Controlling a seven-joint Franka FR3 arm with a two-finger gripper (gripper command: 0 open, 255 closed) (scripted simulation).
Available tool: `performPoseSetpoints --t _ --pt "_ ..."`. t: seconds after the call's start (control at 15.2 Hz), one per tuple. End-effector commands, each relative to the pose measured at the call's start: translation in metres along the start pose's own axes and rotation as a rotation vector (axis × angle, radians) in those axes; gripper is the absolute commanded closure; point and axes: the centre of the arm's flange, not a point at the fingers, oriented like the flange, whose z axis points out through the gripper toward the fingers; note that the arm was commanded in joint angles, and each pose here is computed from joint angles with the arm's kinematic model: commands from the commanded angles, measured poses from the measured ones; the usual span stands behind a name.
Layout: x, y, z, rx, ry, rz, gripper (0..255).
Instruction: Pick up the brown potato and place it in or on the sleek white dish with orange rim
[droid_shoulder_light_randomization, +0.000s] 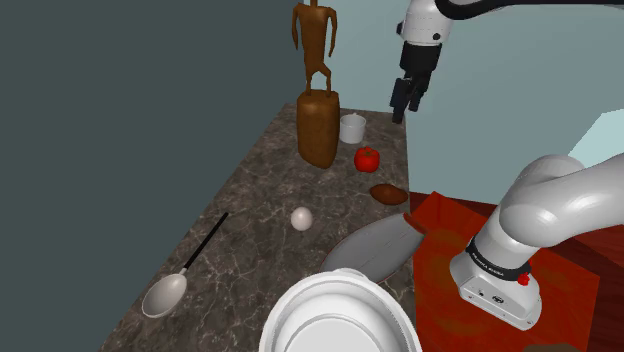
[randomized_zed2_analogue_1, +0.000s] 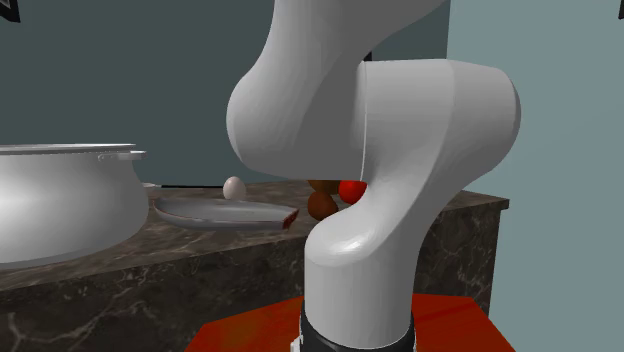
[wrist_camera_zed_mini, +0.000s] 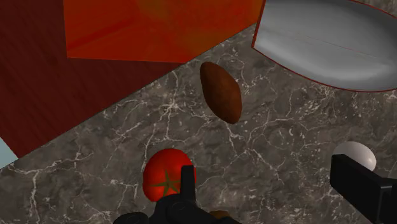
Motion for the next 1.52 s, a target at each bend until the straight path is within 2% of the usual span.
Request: performPoseSetpoints --t 0.0,1.06,1.45 --pt "0.0 0.0 0.0 0.0 0.0 0.0 0" --pt "-0.016 -0.023 0.209 -0.065 -0.053 -0.142 0" --pt "-0.017 -0.02 0.24 -0.065 -0.053 -0.142 0"
